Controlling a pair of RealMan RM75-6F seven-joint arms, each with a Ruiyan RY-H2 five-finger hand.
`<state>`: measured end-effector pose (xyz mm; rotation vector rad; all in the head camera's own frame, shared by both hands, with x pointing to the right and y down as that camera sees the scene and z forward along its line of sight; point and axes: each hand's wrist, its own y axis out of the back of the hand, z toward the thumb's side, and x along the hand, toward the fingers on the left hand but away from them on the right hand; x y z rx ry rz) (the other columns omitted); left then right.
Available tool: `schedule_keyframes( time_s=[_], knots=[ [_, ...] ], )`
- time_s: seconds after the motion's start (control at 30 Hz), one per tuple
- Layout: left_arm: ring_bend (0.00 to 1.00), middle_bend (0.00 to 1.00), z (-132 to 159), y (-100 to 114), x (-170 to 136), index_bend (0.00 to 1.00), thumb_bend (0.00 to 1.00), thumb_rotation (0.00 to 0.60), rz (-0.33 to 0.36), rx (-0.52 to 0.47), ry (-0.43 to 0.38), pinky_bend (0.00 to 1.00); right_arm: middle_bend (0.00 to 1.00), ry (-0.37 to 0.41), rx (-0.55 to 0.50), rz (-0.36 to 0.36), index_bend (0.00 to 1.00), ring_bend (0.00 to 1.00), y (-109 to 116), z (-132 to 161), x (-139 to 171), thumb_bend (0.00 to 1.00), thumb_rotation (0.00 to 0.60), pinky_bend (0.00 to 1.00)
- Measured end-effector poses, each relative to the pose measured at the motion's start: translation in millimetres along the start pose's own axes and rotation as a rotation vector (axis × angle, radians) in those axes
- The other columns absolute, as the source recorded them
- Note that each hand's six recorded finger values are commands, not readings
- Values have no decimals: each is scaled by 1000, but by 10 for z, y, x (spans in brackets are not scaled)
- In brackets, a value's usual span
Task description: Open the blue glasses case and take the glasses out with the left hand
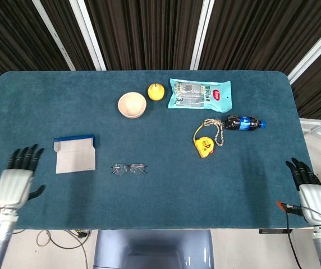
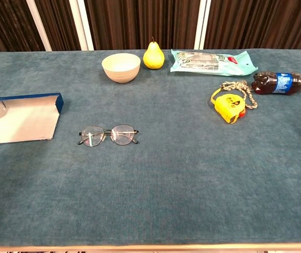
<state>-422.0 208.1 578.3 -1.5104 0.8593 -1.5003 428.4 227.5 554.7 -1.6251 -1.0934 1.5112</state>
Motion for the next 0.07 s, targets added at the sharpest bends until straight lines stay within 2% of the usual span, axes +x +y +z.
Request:
schedule_keyframes(
  time_s=[0.07],
  knots=[
    [0, 0, -145, -20, -95, 0, 138, 600, 7, 9, 27, 52, 0, -1, 1, 0, 0, 0, -3, 1, -1, 162, 600, 196]
  ],
)
